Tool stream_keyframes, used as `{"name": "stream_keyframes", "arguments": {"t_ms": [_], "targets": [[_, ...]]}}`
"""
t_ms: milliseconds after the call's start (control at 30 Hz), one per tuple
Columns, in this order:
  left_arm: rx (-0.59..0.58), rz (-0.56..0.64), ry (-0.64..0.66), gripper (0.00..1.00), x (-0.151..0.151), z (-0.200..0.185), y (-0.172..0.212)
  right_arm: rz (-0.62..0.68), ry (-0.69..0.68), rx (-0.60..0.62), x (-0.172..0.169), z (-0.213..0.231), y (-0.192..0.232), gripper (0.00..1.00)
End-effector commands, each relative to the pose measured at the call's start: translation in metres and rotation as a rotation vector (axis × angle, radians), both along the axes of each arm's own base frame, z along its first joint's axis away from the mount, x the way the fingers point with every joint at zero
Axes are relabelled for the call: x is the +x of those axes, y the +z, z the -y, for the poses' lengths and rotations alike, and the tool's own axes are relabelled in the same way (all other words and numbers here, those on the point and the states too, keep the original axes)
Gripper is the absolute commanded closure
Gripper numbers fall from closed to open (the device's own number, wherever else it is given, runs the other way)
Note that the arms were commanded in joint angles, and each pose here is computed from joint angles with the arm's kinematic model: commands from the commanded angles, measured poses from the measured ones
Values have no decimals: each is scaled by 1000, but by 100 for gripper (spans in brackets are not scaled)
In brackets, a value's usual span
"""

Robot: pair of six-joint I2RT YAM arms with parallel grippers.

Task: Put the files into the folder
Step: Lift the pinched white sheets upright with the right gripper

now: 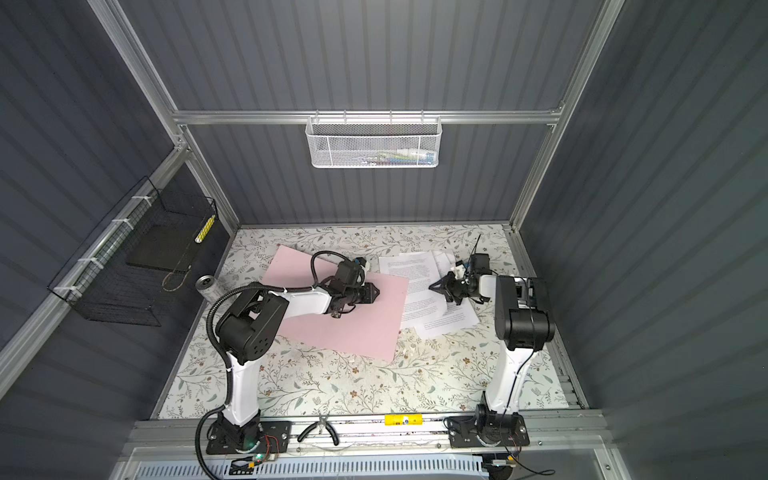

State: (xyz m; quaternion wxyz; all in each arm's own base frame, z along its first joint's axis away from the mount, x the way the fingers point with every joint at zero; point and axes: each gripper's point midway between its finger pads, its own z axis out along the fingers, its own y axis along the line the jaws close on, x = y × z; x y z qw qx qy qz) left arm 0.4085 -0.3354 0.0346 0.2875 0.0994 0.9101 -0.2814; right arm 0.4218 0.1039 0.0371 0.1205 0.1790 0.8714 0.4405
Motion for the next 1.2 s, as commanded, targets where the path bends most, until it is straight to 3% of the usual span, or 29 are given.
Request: {"name": "stream_keyframes", "arguments": {"t_ms": [0, 233, 367, 467, 633, 967, 1167], "targets": [[21, -17, 3, 72, 2, -4, -2, 25, 15, 13, 8, -2, 7, 79], [27, -9, 12, 72, 3, -10, 5, 40, 18, 8, 12, -2, 12, 83], [31, -16, 17, 72, 3, -12, 2, 39, 20, 17, 11, -3, 11, 89], [30, -11, 18, 72, 3, -11, 5, 47, 16, 15, 11, -2, 14, 100], [38, 10, 13, 68, 6, -11, 15, 64, 7, -28, 12, 2, 24, 100], [57, 99, 44, 50, 19, -19, 71, 236, -38, -188, 23, 5, 123, 100], [71, 175, 94, 44, 8, -45, 114, 390, -99, -260, 15, 4, 202, 100]]}}
